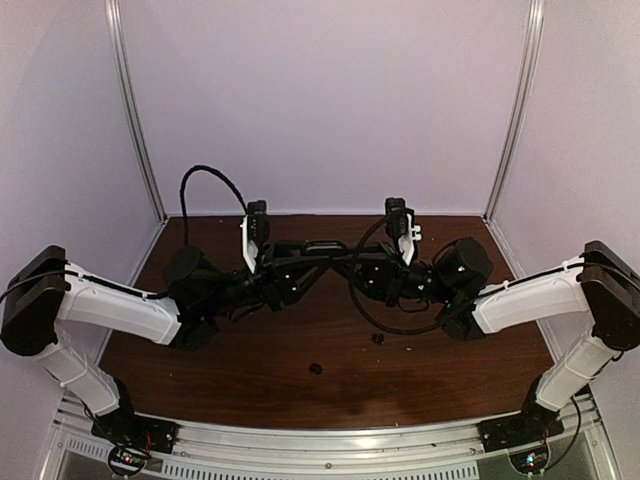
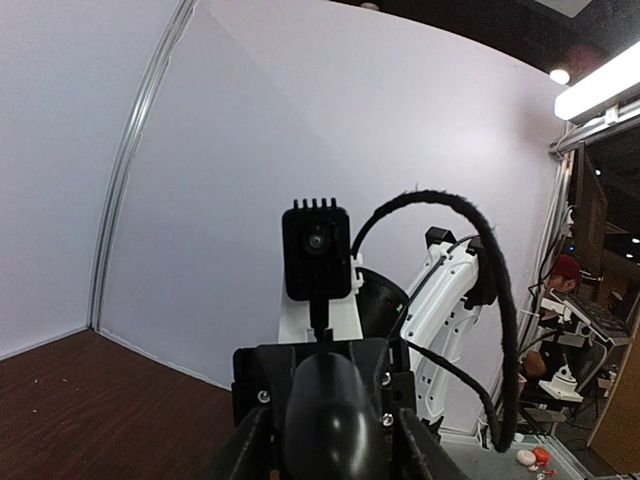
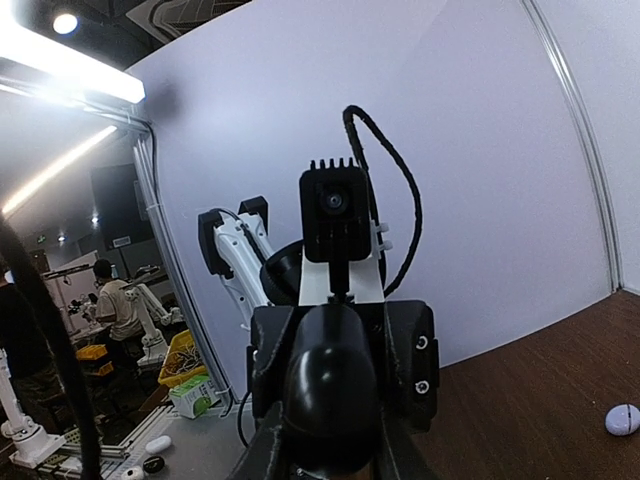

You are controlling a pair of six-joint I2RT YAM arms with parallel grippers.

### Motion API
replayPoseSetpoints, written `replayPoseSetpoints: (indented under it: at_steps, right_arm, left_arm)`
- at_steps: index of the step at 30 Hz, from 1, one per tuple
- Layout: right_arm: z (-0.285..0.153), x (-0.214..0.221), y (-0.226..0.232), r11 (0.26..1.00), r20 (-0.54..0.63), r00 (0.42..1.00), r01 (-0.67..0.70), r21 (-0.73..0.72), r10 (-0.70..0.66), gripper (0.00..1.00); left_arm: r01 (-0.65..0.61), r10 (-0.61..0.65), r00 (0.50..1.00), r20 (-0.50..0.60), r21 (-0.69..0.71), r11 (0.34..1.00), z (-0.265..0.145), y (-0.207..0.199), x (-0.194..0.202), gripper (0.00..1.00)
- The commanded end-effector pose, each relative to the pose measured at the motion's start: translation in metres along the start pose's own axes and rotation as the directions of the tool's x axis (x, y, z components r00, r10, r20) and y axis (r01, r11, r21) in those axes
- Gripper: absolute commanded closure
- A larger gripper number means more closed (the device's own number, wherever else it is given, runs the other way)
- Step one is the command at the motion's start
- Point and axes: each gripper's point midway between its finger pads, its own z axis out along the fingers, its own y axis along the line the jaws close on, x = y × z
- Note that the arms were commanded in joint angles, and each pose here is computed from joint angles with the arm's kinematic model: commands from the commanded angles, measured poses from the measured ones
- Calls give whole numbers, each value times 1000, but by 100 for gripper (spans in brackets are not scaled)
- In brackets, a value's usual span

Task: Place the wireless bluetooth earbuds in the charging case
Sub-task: Open the charging case.

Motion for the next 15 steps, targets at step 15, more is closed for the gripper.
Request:
replayPoseSetpoints:
  at_steps: [15]
  right_arm:
    - [-4, 6, 7, 993, -131, 985, 114, 36, -108, 100]
  left_arm:
    - [-180, 151, 959, -242, -105, 978, -8, 6, -7, 42]
